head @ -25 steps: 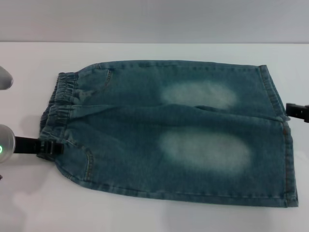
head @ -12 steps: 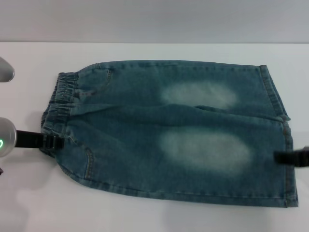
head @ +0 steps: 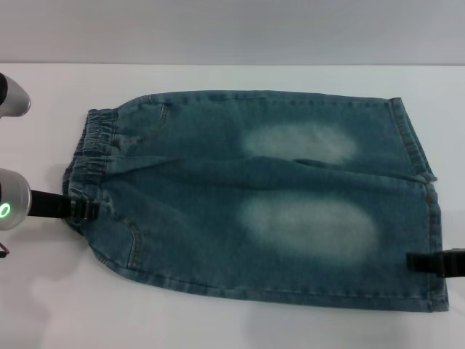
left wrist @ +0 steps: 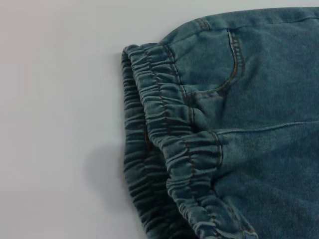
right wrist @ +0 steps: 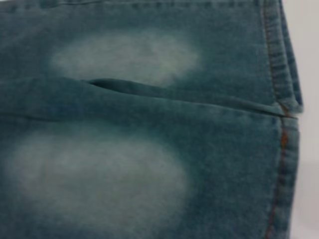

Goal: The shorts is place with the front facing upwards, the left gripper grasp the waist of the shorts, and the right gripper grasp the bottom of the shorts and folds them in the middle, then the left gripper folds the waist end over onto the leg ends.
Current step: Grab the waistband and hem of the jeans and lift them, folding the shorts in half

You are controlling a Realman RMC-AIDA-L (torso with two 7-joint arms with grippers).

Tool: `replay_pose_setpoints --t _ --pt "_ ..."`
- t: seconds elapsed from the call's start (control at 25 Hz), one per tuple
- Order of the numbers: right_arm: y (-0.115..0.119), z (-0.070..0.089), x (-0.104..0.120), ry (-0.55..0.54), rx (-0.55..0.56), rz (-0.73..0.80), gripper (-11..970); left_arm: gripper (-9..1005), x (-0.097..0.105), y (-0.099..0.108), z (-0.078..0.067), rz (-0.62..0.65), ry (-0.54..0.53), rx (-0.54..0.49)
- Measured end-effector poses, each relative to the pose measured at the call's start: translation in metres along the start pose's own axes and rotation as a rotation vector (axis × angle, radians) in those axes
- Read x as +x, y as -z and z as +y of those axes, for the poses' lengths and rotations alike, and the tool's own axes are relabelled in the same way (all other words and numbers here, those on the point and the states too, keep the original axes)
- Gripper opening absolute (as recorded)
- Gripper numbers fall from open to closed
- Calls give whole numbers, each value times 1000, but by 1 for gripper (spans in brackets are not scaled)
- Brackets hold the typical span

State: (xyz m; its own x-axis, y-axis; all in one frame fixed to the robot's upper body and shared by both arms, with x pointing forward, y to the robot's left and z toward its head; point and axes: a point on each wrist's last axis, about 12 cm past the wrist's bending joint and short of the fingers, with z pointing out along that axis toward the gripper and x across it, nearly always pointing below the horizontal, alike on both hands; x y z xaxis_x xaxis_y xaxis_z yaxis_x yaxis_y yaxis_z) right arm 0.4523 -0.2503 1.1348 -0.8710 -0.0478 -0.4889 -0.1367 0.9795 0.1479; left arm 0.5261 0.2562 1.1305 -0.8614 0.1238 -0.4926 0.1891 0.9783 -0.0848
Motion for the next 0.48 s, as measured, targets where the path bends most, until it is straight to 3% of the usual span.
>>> replay_pose_setpoints --t 0.48 --pt "-11 -5 10 -31 10 46 737 283 -3 -1 -4 -1 -8 11"
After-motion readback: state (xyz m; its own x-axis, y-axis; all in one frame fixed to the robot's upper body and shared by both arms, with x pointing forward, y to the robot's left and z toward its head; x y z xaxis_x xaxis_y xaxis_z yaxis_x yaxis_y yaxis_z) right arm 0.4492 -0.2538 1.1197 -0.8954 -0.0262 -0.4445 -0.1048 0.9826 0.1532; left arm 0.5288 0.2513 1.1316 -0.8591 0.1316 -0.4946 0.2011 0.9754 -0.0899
